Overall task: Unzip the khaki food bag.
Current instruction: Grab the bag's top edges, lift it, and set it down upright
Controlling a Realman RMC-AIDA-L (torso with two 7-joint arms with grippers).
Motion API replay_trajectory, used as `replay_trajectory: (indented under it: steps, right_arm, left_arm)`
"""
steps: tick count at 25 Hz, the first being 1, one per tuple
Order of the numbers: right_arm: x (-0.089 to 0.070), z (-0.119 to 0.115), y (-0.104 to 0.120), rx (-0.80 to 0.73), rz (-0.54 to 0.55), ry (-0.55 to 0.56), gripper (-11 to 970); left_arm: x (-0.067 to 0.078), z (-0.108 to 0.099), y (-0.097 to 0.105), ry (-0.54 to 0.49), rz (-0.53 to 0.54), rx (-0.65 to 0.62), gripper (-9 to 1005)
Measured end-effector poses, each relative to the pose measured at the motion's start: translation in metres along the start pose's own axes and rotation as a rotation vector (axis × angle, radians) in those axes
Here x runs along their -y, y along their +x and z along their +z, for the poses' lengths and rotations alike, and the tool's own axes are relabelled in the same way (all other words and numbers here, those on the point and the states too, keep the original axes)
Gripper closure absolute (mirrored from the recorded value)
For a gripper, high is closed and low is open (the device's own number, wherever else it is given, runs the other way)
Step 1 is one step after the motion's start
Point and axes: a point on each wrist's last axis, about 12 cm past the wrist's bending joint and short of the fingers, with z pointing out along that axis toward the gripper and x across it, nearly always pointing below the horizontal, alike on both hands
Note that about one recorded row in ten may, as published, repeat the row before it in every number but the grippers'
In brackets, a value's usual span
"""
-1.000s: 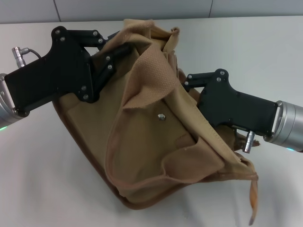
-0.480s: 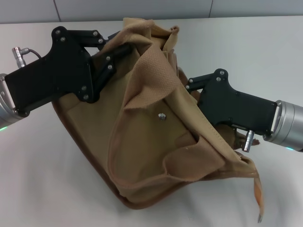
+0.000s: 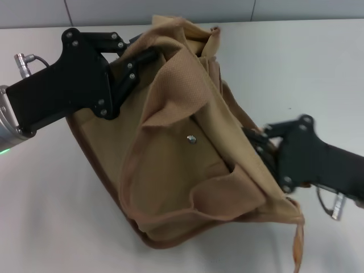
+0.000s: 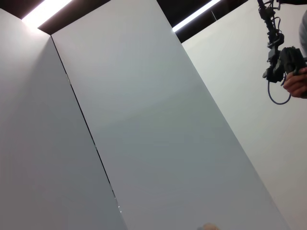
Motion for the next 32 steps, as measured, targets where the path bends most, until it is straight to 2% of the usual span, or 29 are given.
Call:
replay_trajectory:
  steps: [11,19,26,32]
  right_arm:
    - [-0.038,-0.078,-0.006,-0.035,0.084,0.110,959]
    - [-0.045,-0.091,-0.003,-0.090,0.119,0.124,959]
    - [-0.041,-0.110,-0.008,-0.047,0.147,0.264,959]
    - [-0.037,-0.122,-0.007,-0.079,0.142,0.335,865]
  left_arm:
    - [-0.002,0.001,0.000,-0.009,0.003,0.004,918]
    - [-0.001,0.000,0.000,-0.011,0.001,0.003,918]
    - [-0.001,0.001,0.000,-0.012,0.002,0.003,918]
    - [-0.001,0.000,0.000,-0.015,0.001,0.000,918]
